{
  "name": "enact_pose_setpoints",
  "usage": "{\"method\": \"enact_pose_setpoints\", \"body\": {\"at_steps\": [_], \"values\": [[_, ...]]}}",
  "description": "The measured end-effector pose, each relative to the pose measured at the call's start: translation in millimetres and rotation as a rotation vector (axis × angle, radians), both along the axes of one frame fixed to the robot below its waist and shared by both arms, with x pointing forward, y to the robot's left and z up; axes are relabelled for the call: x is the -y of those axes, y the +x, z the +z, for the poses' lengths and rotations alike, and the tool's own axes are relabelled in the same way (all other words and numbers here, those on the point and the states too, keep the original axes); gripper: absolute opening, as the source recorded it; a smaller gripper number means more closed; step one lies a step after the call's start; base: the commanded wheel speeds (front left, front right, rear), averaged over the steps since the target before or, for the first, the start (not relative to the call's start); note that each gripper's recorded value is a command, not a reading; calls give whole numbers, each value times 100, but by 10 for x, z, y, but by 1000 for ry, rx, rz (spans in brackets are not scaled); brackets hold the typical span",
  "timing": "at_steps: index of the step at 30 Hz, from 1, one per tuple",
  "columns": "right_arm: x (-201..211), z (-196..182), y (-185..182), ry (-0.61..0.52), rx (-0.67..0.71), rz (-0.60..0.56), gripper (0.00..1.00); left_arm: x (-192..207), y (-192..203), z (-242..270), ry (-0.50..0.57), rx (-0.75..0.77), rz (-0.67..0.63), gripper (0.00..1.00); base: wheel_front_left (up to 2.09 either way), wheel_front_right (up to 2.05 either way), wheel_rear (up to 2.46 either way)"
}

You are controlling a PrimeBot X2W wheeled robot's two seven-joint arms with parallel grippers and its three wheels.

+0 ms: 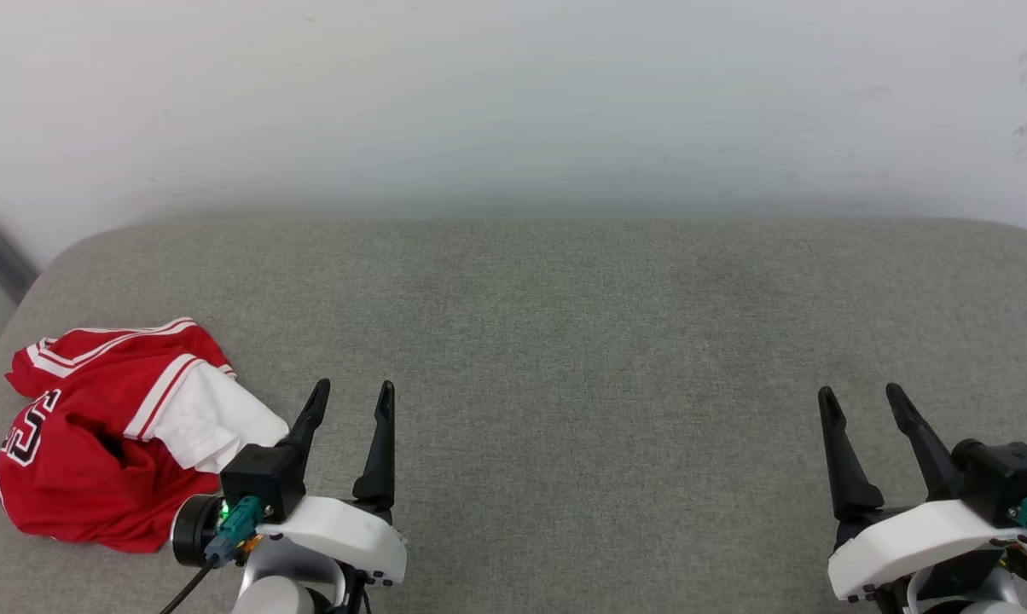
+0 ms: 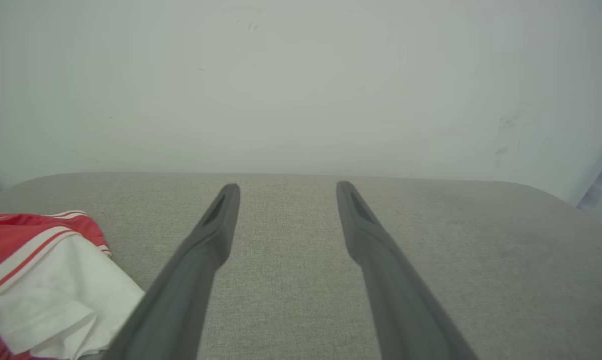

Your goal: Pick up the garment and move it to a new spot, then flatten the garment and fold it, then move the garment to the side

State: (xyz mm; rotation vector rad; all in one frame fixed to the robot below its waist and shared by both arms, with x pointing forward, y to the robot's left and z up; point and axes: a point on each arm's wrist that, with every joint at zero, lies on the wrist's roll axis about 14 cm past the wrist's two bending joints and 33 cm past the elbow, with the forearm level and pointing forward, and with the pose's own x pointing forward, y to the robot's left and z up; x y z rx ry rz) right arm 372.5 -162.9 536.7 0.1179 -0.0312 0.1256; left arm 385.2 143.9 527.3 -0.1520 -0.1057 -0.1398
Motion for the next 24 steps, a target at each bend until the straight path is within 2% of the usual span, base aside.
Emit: {"method": "enact_pose_setpoints", "body": {"at_steps": [24], "values": [[-14, 5, -4, -59, 26, 0, 100, 28, -5, -56, 40, 5, 0, 100, 0, 0, 0]]}}
